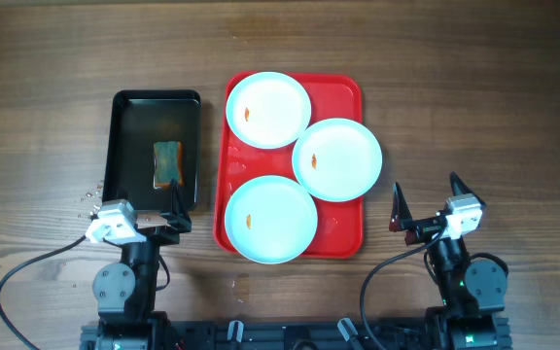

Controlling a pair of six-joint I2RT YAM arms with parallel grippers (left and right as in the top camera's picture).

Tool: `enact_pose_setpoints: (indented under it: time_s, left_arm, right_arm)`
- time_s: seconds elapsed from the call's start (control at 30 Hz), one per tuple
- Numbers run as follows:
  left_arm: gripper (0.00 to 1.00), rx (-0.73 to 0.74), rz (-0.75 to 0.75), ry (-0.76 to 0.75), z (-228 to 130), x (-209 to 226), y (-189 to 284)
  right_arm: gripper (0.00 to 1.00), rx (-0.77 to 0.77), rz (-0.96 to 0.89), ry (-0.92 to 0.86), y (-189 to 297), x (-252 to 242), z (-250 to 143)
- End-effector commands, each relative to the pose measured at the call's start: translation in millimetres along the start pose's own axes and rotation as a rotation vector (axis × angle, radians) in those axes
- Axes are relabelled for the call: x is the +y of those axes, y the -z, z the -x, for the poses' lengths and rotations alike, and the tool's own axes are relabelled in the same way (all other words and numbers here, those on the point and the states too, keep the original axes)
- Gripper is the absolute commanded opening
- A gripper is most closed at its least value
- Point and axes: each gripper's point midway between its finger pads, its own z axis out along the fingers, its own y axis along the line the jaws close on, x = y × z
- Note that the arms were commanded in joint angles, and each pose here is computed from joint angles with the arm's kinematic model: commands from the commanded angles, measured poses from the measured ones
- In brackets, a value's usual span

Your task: Clean dirty plates on tray and stack at the side

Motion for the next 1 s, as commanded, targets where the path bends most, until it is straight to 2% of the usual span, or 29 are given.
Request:
enact_pose_setpoints:
  time_s: [0.0,0.17,0.27,0.37,0.4,0.47,0.6,0.67,0.8,0.97]
  left_arm:
    - [1.00,0.005,-0.006,-0.006,-3.3,-0.1,-0.4]
    - [1.00,-0.033,-0.028,0.002,6.3,-5.0,-0.1]
    - [1.00,-0.002,-0.043,0.002,-0.7,-6.8,-0.2]
    - [1.00,0.019,-0.125,0.001,-3.9,-21.1,1.0]
    - [1.00,-0.016,-0.183,-0.003,6.5,-32.6,3.0]
    - [1.00,-0.042,-0.205,-0.005,17.4,-38.6,5.6]
    - [1.00,-0.094,-0.227,-0.009,52.0,-51.2,14.4]
    - [1.00,-0.099,-0.229,-0.009,78.0,-60.4,18.6]
    - [1.00,0.004,-0.199,0.062,99.8,-69.2,12.6]
    - [1.00,0.256,-0.126,0.093,114.1,-79.4,-6.0]
  right_arm:
    - [1.00,-0.003,-0.019,0.023,-0.1,-3.5,0.9]
    - [1.00,0.001,-0.022,0.020,-0.1,-4.0,-0.2]
    - [1.00,-0.002,0.000,0.016,-0.2,-0.3,0.4]
    - [1.00,-0.006,0.100,-0.115,0.4,16.8,2.9]
    - [1.00,-0.022,0.173,-0.161,2.2,28.8,9.2]
    - [1.00,-0.037,0.228,-0.154,5.3,38.0,18.1]
    - [1.00,-0.056,0.240,-0.149,10.4,40.2,45.0]
    - [1.00,-0.047,0.248,-0.150,13.2,41.6,71.6]
    - [1.00,0.055,0.281,-0.176,9.6,47.6,101.9]
    - [1.00,0.299,0.327,-0.245,-6.4,56.2,124.2]
